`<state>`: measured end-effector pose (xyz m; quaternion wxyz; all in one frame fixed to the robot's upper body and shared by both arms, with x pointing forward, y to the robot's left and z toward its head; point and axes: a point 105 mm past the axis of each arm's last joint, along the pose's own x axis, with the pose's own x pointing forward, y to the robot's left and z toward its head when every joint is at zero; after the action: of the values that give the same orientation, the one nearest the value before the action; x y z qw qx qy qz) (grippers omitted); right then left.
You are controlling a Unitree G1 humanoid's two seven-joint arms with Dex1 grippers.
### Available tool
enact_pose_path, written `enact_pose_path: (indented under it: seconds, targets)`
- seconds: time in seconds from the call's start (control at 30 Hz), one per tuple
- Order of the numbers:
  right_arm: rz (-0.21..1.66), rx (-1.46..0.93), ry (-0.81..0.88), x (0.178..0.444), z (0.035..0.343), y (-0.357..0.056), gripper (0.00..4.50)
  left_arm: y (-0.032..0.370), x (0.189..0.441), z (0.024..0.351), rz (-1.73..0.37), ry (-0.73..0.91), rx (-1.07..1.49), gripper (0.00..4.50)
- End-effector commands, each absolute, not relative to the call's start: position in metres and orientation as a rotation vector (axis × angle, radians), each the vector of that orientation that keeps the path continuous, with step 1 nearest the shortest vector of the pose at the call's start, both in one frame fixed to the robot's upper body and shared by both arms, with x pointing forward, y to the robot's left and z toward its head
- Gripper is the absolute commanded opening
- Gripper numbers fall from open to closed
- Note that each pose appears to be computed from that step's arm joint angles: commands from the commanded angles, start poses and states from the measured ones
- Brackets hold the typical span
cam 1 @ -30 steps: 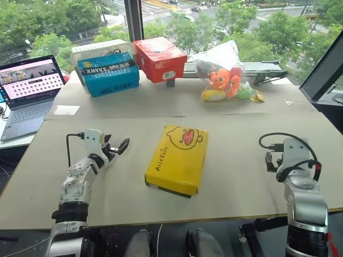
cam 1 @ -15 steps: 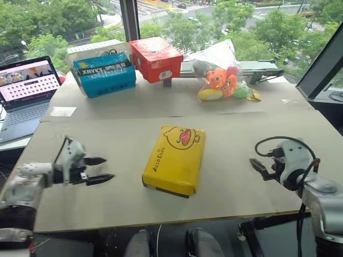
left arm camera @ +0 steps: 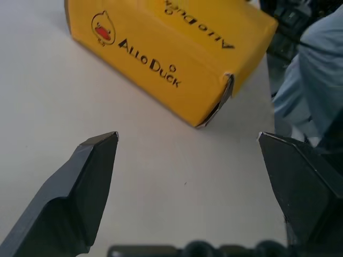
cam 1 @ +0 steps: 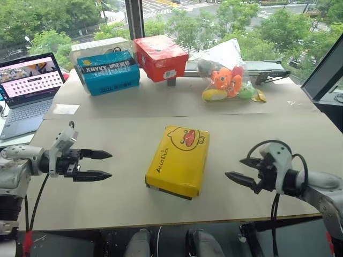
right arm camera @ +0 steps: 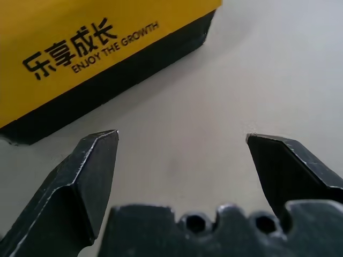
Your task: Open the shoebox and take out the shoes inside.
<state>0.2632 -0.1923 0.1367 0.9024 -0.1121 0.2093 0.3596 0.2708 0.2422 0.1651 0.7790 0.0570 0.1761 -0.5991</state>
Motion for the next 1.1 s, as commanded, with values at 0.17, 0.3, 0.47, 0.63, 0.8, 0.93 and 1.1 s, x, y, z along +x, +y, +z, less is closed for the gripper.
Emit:
enact_pose_path:
  seconds: [0.17, 0.3, 0.47, 0.63, 0.8, 0.93, 1.1]
  targets:
    - [0.89, -0.422, 0.424, 0.265, 0.126, -0.157, 1.85, 0.241, 0.265, 0.178, -1.311, 0.355, 0.149, 4.5]
    - [0.983, -0.482, 0.401, 0.27, 0.122, -0.127, 0.8, 0.242, 0.266, 0.183, -1.307, 0.348, 0.164, 4.5]
    - [1.002, -0.486, 0.344, 0.281, 0.136, -0.113, 0.8, 0.245, 0.267, 0.185, -1.29, 0.344, 0.174, 4.5]
    - [1.025, -0.457, 0.263, 0.285, 0.163, -0.103, 0.8, 0.246, 0.263, 0.184, -1.282, 0.345, 0.175, 4.5]
    - [1.066, -0.433, 0.195, 0.285, 0.185, -0.089, 0.8, 0.246, 0.26, 0.186, -1.27, 0.337, 0.186, 4.5]
    - [1.116, -0.43, 0.15, 0.285, 0.199, -0.074, 0.8, 0.246, 0.259, 0.187, -1.263, 0.332, 0.191, 4.5]
    - [1.212, -0.423, 0.041, 0.29, 0.226, -0.032, 0.8, 0.247, 0.257, 0.193, -1.25, 0.316, 0.195, 4.5]
